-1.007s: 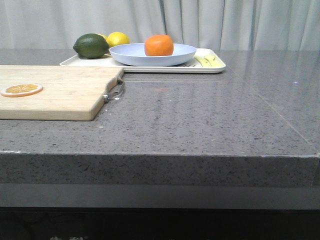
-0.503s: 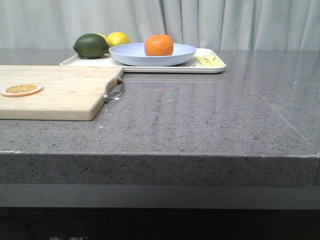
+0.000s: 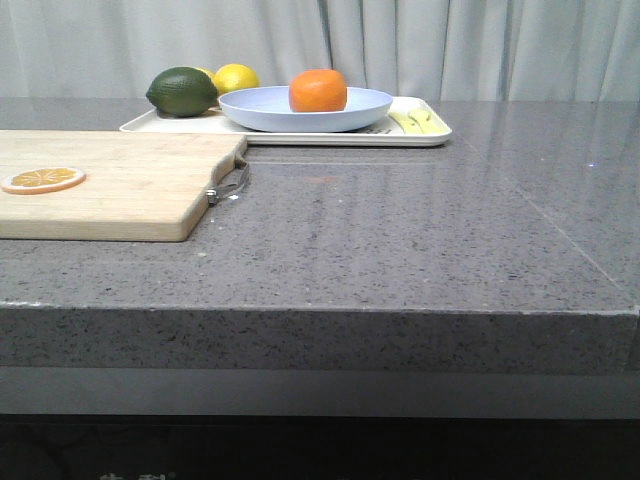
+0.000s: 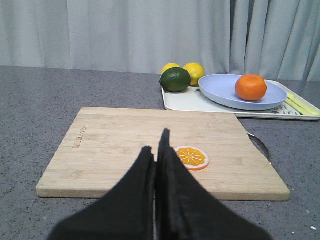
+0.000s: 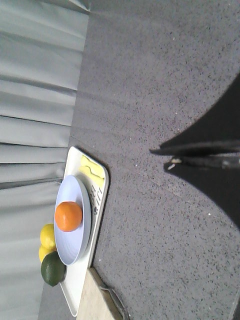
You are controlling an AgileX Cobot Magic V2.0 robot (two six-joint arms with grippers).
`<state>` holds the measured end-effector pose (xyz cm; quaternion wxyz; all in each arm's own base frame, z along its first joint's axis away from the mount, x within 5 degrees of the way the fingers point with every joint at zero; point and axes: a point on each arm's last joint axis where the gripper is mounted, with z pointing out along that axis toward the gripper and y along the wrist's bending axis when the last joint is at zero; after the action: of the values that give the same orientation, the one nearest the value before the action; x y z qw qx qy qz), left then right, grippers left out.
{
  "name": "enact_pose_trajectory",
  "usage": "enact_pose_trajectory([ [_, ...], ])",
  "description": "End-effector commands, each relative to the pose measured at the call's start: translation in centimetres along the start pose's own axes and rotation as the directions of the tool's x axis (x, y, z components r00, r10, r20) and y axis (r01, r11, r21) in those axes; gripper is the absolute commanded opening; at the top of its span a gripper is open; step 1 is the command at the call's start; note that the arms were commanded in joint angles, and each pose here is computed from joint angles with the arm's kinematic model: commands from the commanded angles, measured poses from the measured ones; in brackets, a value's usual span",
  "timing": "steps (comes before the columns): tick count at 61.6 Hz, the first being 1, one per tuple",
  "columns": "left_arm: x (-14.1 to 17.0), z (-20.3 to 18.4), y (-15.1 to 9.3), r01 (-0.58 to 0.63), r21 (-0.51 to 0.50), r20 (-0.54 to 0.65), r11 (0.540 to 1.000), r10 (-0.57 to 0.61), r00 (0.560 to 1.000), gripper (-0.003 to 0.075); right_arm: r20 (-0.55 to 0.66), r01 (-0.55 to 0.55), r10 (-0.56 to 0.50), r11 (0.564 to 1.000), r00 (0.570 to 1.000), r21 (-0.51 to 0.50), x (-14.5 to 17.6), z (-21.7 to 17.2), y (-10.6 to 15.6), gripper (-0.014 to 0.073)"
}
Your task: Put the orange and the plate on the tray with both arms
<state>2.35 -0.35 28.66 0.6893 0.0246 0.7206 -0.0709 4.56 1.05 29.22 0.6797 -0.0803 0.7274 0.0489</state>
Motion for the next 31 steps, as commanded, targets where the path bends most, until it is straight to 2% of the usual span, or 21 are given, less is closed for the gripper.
enact_pose_trajectory([
  [1, -1.2, -0.4, -0.1, 0.013, 0.008, 0.109, 1.000, -0.013, 0.994, -0.0018, 0.102, 0.003, -0.005, 1.000, 0.995, 0.018, -1.4, -0.1, -0.2, -0.0066],
  [9, 0.4, 0.3, 0.0, 0.015, 0.006, 0.080, 1.000, -0.015, 0.997, -0.0018, 0.102, 0.003, -0.005, 1.000, 0.995, 0.018, -1.4, -0.1, -0.2, -0.0066],
  [31, 6.0, 2.9, 0.8, 0.058, -0.059, 0.106, 0.997, -0.051, 0.993, -0.0018, 0.102, 0.003, -0.005, 1.000, 0.995, 0.018, -1.4, -0.1, -0.2, -0.0066],
])
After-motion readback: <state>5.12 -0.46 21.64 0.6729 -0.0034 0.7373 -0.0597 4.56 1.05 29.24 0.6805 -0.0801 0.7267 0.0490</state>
